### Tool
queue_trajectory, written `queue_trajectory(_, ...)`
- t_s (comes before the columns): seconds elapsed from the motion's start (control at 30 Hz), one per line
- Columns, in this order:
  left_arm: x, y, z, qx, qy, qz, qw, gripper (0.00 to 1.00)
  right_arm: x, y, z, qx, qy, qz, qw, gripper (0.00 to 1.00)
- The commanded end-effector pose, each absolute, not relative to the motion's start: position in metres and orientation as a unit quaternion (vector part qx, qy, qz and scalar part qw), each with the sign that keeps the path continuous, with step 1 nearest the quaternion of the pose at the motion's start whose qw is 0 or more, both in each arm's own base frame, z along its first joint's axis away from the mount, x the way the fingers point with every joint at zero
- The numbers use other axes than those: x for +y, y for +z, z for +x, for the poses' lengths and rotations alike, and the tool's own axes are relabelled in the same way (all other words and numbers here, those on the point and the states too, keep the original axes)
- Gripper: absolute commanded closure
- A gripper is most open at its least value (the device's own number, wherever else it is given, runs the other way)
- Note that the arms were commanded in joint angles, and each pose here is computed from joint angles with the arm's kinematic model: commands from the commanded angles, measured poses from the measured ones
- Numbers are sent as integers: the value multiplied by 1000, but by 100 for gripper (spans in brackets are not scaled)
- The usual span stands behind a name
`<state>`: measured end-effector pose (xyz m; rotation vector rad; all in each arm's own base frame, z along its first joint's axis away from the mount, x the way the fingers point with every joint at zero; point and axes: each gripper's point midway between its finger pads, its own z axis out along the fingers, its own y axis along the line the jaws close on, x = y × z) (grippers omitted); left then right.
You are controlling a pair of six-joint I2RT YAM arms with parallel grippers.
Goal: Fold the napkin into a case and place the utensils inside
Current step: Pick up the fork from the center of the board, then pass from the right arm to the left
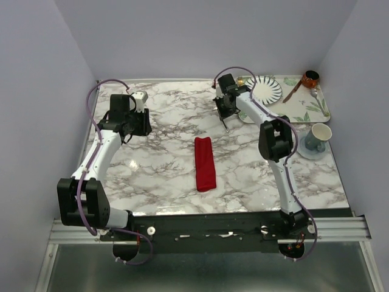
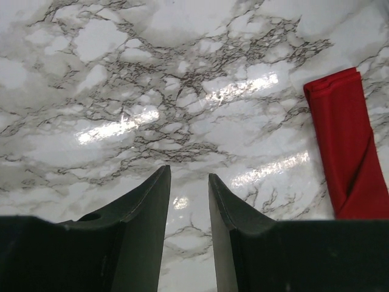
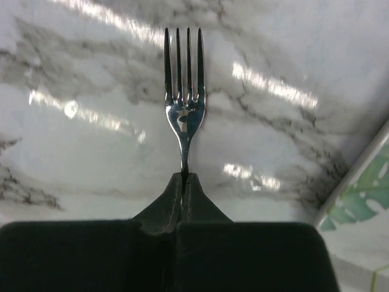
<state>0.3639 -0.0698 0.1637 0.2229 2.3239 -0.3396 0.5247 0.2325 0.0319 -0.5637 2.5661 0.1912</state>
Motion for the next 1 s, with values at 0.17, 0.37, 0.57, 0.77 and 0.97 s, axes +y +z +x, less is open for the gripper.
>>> queue_trajectory(0.17,-99,210,402,870,-222,61,436,55,224,183,498,900,85,-196,379,99)
queue_trajectory(0.37,-130,239,409,824,-326,32,461,55,245,210,440,894,158,-186,375,99)
queue_trajectory(0.57,-199,280,403,764,-451,72,456,40,276,217,390,869,203,-236,384,99)
queue_trajectory(0.77,-242,275,394,765,-468,85,434,39,288,228,359,853,224,-260,394,99)
queue_trajectory(0.97,-266,262,387,773,-483,82,402,43,295,234,343,842,232,-277,401,99)
